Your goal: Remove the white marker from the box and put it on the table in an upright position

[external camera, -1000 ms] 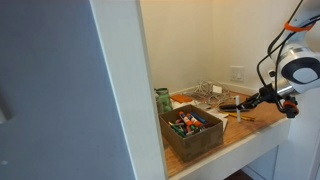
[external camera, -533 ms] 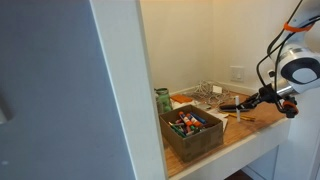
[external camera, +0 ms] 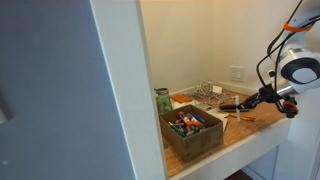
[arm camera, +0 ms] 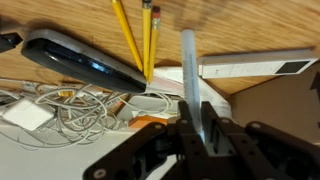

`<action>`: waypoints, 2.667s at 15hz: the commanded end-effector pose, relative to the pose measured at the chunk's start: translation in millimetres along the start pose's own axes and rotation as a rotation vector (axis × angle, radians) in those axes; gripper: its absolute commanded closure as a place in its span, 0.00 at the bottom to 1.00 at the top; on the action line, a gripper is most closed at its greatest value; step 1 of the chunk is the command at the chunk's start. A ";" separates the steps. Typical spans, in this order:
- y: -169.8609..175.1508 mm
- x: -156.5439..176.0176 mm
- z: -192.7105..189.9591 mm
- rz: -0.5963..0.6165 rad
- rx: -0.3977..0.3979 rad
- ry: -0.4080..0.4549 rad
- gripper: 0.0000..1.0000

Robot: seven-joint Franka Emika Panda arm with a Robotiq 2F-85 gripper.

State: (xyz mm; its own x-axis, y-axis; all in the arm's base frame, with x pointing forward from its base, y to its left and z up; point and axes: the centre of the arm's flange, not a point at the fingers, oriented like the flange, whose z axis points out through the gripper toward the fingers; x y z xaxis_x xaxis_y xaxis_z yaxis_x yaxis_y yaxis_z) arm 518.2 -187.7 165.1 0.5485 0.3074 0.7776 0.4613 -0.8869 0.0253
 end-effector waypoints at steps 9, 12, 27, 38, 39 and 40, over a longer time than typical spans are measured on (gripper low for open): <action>-4.1 1.4 -3.2 -0.016 0.013 0.029 0.96; -8.1 4.5 -4.5 -0.026 0.030 0.058 0.96; -0.2 -3.0 10.8 -0.050 0.050 0.107 0.96; 1.7 -9.6 11.0 -0.055 0.052 0.097 0.93; 2.0 -9.7 10.8 -0.057 0.050 0.098 0.78; 2.1 -9.9 10.2 -0.057 0.051 0.097 0.56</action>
State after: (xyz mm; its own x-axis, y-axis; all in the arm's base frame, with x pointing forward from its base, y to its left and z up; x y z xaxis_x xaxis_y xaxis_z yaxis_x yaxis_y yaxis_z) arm 518.7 -186.4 154.4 0.4730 0.3173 0.8219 0.5271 -0.8495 0.0247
